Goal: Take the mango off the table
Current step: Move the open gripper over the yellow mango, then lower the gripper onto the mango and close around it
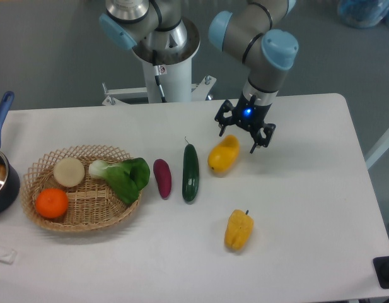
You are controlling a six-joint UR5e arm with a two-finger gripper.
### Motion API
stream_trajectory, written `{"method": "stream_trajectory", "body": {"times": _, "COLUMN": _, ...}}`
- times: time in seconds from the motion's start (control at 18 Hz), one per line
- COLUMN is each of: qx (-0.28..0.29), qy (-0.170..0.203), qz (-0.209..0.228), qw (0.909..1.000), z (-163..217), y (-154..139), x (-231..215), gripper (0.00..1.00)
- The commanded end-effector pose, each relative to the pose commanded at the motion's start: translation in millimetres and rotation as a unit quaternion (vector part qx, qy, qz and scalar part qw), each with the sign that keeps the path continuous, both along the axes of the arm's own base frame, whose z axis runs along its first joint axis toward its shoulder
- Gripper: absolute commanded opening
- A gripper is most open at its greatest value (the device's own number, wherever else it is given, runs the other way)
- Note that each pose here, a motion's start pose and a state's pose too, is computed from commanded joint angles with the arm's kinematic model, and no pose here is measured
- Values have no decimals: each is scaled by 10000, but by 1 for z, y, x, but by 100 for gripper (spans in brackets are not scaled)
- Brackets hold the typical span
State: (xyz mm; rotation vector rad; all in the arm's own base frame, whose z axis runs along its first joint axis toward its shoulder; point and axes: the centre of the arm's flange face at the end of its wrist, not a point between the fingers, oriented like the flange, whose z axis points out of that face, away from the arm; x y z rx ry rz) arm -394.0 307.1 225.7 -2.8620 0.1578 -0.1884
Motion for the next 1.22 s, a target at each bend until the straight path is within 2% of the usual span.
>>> {"method": "stream_trajectory", "body": {"times": 0.17, "qx": -11, "qy": -31, "qz": -1, "qw": 10000, "z": -3, "y": 1, "x": -2, "gripper": 100}}
{"method": "stream_trajectory", "body": {"times": 0.44, "qx": -435, "qy": -105, "qz": -41, "qw": 9990, "z": -22, "y": 11, "x": 4, "gripper": 100}}
{"method": "stream_trajectory", "body": {"times": 0.89, "qx": -675, "qy": -186, "qz": -103, "qw": 9975, "z": -35, "y": 22, "x": 15, "gripper": 100}}
{"method": "stream_trajectory", "body": {"times": 0.94, "qx": -781, "qy": -164, "qz": -120, "qw": 9967, "z": -37, "y": 20, "x": 14, "gripper": 83}}
{"method": "stream_trajectory", "body": {"times": 1.0, "qx": -899, "qy": -152, "qz": -147, "qw": 9957, "z": -42, "y": 19, "x": 13, "gripper": 61}}
{"method": "stream_trajectory", "body": {"times": 1.11, "qx": -958, "qy": -125, "qz": -191, "qw": 9951, "z": -43, "y": 23, "x": 13, "gripper": 31}}
{"method": "stream_trajectory", "body": {"times": 1.17, "qx": -948, "qy": -98, "qz": -181, "qw": 9953, "z": -41, "y": 24, "x": 11, "gripper": 17}}
{"method": "stream_trajectory", "body": {"times": 1.22, "qx": -939, "qy": -77, "qz": -179, "qw": 9954, "z": -39, "y": 24, "x": 9, "gripper": 9}}
